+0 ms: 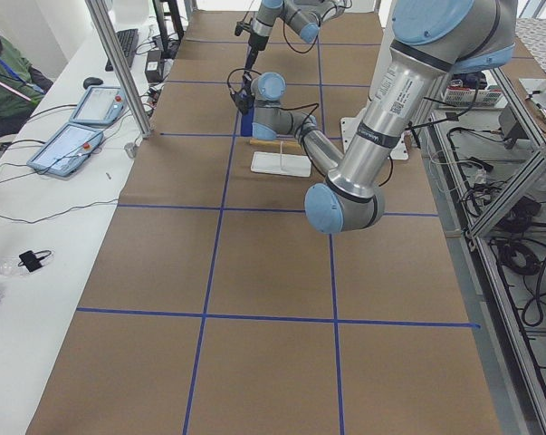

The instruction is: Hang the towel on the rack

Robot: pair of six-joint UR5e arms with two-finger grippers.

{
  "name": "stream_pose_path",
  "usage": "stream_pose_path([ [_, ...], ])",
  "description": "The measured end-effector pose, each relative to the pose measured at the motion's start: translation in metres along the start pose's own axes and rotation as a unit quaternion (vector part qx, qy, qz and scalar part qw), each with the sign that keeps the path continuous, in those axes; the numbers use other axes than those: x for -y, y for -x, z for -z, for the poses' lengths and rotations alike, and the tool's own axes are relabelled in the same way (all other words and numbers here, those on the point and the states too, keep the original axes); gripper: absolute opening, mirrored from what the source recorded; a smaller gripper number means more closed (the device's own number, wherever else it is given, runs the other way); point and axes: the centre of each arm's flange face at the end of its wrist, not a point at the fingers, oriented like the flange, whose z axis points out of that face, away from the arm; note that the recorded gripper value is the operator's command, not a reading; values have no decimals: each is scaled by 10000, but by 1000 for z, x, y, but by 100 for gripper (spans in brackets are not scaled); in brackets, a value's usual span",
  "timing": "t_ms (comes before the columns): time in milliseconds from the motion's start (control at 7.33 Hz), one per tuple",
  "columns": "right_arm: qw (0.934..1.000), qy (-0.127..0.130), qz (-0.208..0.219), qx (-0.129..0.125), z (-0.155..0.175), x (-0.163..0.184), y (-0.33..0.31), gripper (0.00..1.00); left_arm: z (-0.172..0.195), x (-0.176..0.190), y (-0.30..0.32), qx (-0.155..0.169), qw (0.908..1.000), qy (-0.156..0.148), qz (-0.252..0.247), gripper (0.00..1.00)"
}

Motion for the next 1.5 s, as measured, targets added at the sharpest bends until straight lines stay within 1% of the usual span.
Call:
stream_pose_path([
  [136, 9993, 190, 183, -246, -4, 21, -23, 100, 8, -11, 12, 83, 9998, 157, -34, 0],
  [273, 9980, 320, 357, -411, -9, 40, -43, 100, 21, -18, 28, 168, 9994, 243, -160, 0],
  [409, 9965, 411, 509, -514, -13, 56, -61, 100, 36, -16, 46, 315, 9984, 295, -359, 0],
  [545, 9949, 506, 674, -558, -15, 70, -79, 100, 52, -8, 60, 531, 9959, 400, -612, 0],
  [818, 9913, 689, 980, -541, -12, 98, -118, 100, 89, 29, 70, 906, 9872, 552, -1193, 0],
  [1091, 9896, 744, 1102, -555, -6, 116, -151, 100, 124, 66, 79, 1149, 9793, 525, -1580, 0],
  [1227, 9890, 769, 1138, -554, -4, 120, -162, 100, 131, 84, 86, 1252, 9761, 452, -1720, 0],
  [1364, 9877, 809, 1209, -569, -3, 123, -176, 100, 132, 105, 96, 1383, 9721, 360, -1858, 44],
  [1500, 9859, 850, 1312, -603, -3, 123, -191, 100, 128, 124, 109, 1524, 9677, 283, -1988, 97],
])
